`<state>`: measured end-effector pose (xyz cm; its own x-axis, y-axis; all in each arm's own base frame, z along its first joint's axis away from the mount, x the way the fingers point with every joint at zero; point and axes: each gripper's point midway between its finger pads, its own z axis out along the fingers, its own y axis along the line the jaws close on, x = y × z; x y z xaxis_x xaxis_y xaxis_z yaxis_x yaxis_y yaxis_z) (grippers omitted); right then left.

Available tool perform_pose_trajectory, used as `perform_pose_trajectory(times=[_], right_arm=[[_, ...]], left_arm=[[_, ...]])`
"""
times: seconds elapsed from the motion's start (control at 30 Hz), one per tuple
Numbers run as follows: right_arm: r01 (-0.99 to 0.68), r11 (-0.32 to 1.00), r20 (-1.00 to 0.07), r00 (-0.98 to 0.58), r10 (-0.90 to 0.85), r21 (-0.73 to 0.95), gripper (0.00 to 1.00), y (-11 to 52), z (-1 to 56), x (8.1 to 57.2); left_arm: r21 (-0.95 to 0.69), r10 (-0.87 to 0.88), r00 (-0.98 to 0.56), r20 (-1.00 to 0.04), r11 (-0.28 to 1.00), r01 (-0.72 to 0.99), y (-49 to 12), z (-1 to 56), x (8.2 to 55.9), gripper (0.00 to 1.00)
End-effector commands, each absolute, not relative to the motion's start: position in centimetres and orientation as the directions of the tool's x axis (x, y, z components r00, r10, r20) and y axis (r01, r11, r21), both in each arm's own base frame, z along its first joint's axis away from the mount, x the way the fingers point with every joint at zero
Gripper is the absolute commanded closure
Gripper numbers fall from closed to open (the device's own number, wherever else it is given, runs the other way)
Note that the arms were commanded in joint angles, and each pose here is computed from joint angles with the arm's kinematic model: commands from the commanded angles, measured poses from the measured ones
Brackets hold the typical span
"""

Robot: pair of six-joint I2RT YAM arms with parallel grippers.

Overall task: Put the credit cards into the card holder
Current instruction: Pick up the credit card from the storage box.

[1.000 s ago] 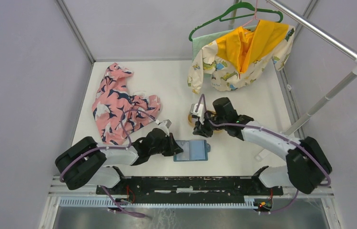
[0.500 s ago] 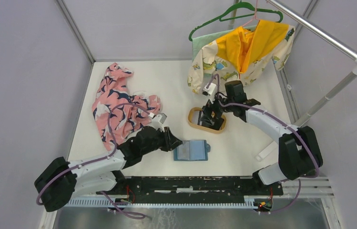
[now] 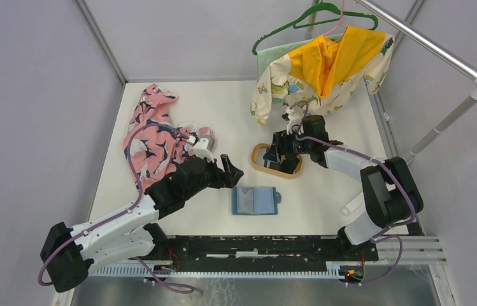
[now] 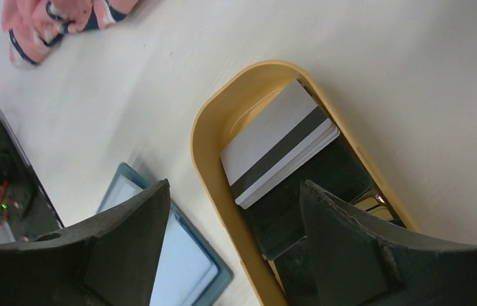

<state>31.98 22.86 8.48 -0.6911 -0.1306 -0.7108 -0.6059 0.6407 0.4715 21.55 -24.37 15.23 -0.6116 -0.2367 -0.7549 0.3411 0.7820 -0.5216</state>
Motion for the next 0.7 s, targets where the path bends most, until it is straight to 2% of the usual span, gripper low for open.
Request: perform_pose_trajectory(times=[0.0, 0.2, 0.33, 0.53, 0.67], right_arm=[[-0.409, 0.697, -0.645, -0.757, 0.101, 0.589, 0.22, 23.2, 9.7, 34.5], [-0.286, 0.715, -0.553, -0.817, 0.166, 0.637, 0.24, 23.3, 7.8, 34.5], [-0.273, 0.714, -0.543, -0.822, 0.175, 0.644, 0.24, 23.8, 7.8, 34.5], [-0.164, 0.716, -0.475, -0.842, 0.257, 0.678, 0.23, 23.8, 6.9, 33.9], [-0.121, 0.71, -0.446, -0.847, 0.291, 0.694, 0.21, 24.0, 6.5, 33.3]], left_arm=[[-0.41, -0.149, -0.57, -0.808, 0.838, 0.361, -23.3, 19.5, 22.4, 0.09], [-0.273, -0.02, -0.521, -0.853, 0.869, 0.414, -22.1, 23.8, 22.6, 0.09], [-0.166, 0.045, -0.474, -0.88, 0.904, 0.393, -20.7, 24.0, 23.6, 0.09], [-0.029, 0.176, -0.43, -0.885, 0.903, 0.428, -19.9, 24.2, 24.2, 0.1], [-0.015, 0.177, -0.445, -0.878, 0.919, 0.395, -18.3, 23.2, 23.8, 0.13]])
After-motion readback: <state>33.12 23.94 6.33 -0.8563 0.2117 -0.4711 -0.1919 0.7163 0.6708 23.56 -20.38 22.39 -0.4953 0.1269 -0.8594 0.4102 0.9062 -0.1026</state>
